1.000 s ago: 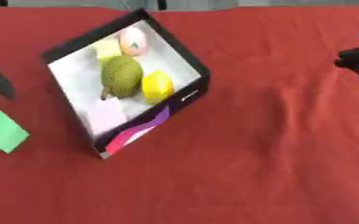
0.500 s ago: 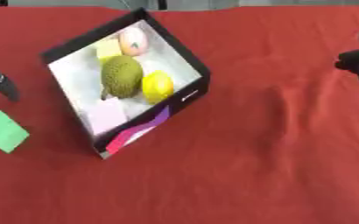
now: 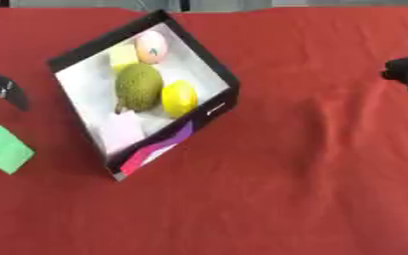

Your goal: Pick up objects on the table and place them in the box.

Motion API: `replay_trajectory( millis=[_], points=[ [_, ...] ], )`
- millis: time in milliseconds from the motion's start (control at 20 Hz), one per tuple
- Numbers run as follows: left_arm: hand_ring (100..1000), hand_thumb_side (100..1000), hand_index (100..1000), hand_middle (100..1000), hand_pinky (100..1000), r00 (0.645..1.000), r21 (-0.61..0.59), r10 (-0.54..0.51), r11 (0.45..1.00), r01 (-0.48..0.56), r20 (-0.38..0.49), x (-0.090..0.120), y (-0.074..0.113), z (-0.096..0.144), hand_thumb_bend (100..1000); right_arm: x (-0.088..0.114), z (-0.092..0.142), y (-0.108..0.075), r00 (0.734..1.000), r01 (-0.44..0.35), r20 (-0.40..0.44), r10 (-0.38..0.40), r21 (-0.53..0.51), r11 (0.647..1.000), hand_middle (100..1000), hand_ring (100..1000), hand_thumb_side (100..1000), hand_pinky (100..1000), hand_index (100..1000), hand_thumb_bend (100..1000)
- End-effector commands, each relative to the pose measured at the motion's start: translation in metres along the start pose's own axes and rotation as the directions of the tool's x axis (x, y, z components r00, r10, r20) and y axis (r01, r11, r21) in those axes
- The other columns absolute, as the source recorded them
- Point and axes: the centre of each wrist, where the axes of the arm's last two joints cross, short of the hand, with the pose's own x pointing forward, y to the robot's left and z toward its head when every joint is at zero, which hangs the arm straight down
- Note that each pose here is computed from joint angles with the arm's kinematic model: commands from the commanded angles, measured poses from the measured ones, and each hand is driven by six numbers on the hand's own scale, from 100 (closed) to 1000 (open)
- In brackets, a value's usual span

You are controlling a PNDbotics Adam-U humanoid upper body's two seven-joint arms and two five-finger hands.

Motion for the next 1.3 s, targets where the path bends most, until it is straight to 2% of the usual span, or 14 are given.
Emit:
replay_trajectory(
  millis=[50, 450, 800, 1300],
  points=[
    [808, 100, 804, 745, 798, 0.987, -0.166, -0.1, 0.979, 0.121, 0.128, -0.003, 0.002, 0.002, 533, 0.007, -0.002, -0.002, 1.0, -0.024, 0.019, 0.024, 0.007, 1.0, 738, 798, 567, 952, 947, 100],
    [800, 100, 801, 735, 795, 0.985, -0.118, -0.083, 0.988, 0.102, 0.153, 0.002, 0.014, 0.017, 471, 0.008, -0.003, -0.002, 0.999, -0.03, 0.019, 0.029, 0.014, 0.999, 738, 798, 564, 952, 947, 100],
    [801, 100, 798, 735, 797, 0.985, -0.126, -0.057, 0.989, 0.078, 0.163, 0.007, 0.021, 0.031, 476, 0.007, -0.002, -0.002, 0.999, -0.036, 0.018, 0.035, 0.016, 0.999, 738, 798, 563, 953, 947, 100],
    [816, 100, 819, 753, 805, 0.993, -0.281, -0.058, 0.956, 0.086, 0.104, 0.005, 0.012, 0.034, 616, 0.007, -0.002, -0.002, 0.999, -0.036, 0.015, 0.036, 0.017, 0.999, 738, 799, 562, 954, 947, 100]
  ],
)
